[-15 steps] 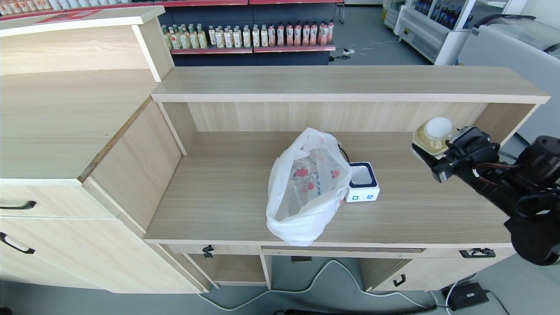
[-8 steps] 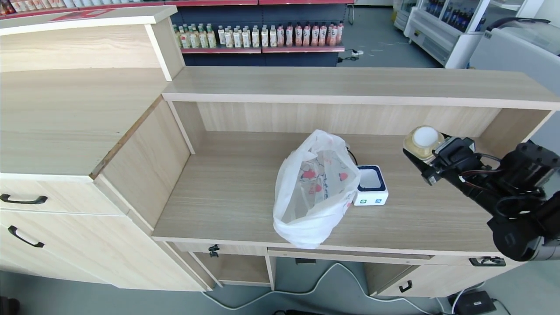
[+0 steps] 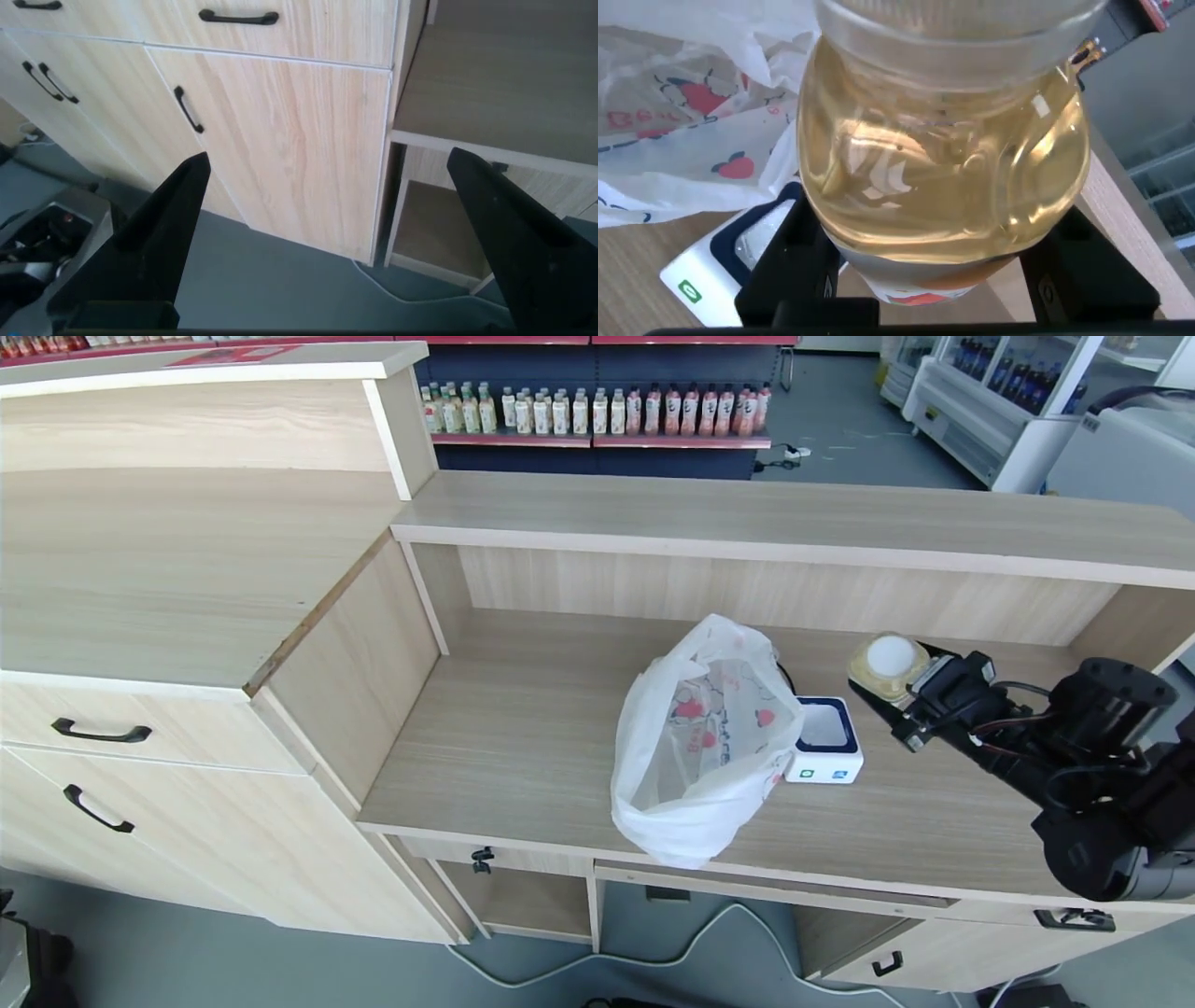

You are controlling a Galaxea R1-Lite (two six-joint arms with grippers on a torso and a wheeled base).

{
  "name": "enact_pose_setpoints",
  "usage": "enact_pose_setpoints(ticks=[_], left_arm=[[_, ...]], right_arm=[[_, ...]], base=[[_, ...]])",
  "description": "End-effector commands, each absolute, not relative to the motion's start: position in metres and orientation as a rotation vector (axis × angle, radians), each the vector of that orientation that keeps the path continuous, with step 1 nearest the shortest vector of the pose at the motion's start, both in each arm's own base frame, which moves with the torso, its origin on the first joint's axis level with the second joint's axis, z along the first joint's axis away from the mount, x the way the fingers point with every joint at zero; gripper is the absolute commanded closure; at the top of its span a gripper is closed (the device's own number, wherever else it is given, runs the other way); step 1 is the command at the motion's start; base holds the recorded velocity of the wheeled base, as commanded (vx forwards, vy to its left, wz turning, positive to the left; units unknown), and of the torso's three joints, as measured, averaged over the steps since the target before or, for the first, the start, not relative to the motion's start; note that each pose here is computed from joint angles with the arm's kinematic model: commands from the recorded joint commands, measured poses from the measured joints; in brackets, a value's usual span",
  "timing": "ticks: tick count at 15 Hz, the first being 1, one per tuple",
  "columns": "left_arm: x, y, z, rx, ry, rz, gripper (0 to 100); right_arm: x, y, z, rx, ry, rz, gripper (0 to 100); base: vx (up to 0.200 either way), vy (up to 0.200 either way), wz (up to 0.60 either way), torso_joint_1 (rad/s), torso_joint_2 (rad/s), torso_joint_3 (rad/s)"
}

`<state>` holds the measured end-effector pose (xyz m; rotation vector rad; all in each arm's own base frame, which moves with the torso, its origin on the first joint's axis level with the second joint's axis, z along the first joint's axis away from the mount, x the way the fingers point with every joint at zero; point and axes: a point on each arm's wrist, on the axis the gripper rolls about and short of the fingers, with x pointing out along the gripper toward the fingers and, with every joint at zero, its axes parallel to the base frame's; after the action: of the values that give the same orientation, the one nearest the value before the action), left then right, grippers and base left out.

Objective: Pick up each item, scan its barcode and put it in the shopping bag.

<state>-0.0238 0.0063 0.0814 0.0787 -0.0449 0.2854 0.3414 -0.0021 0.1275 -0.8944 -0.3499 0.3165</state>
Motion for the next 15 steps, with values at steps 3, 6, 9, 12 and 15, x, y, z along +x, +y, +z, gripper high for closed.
enact_pose_setpoints(ticks=[3, 6, 9, 12, 15], left_arm=[[-0.024, 0.006, 0.081, 0.079, -0.045, 0.286, 0], [-0.024, 0.006, 0.081, 0.080, -0.045, 0.286, 0], [-0.024, 0.006, 0.081, 0.079, -0.045, 0.286, 0], [-0.024, 0.006, 0.081, 0.079, -0.046, 0.285, 0], [-0.024, 0.006, 0.081, 0.079, -0.045, 0.286, 0]], right_arm=[[0.346, -0.011, 0.103, -0.891, -0.289, 0.364, 100], [0.360, -0.014, 0.101, -0.897, -0.346, 0.428, 100], [0.365, -0.022, 0.097, -0.900, -0.359, 0.456, 100], [0.371, -0.026, 0.092, -0.900, -0.355, 0.461, 100], [0.384, -0.027, 0.095, -0.913, -0.409, 0.478, 100]], base=[[0.000, 0.000, 0.00, 0.000, 0.00, 0.000], [0.000, 0.000, 0.00, 0.000, 0.00, 0.000], [0.000, 0.000, 0.00, 0.000, 0.00, 0.000], [0.000, 0.000, 0.00, 0.000, 0.00, 0.000], [0.000, 0.000, 0.00, 0.000, 0.00, 0.000]])
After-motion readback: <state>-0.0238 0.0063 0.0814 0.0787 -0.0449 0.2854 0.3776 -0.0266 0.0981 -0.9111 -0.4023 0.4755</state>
